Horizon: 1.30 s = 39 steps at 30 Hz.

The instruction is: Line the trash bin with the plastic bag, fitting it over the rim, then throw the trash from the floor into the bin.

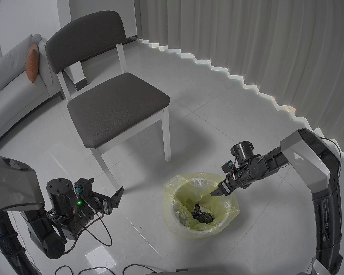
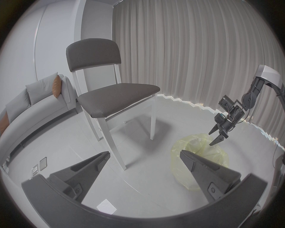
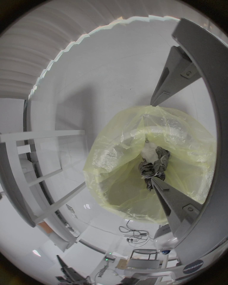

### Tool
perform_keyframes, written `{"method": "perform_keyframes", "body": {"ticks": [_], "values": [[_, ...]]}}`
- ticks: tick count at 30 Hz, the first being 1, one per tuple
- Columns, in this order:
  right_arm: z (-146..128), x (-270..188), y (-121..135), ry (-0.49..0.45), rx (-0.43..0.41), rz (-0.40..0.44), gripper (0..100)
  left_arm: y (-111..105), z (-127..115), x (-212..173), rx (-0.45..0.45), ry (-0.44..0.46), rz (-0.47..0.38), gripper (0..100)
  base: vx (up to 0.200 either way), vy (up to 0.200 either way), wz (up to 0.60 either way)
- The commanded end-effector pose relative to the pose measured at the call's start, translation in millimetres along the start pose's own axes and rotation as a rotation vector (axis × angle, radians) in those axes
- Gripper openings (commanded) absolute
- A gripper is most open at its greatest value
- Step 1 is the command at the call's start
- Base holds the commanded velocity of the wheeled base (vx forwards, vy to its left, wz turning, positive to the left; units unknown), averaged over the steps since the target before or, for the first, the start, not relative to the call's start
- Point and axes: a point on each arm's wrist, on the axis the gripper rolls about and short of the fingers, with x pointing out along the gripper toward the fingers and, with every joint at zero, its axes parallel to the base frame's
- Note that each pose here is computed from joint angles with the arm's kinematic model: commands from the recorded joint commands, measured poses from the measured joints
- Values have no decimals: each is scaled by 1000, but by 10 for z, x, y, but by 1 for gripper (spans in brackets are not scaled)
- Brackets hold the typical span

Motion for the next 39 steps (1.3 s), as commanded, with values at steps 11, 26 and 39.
{"method": "perform_keyframes", "body": {"ticks": [11,26,39], "values": [[-71,40,-546,-42,110,-55,100,5,8,-38,-2,-10,2,100,0,0,0],[-204,514,-777,-22,153,-78,100,14,24,17,-4,-22,8,100,0,0,0],[-182,279,-941,-30,175,-101,100,4,238,32,-13,-122,17,100,0,0,0]]}}
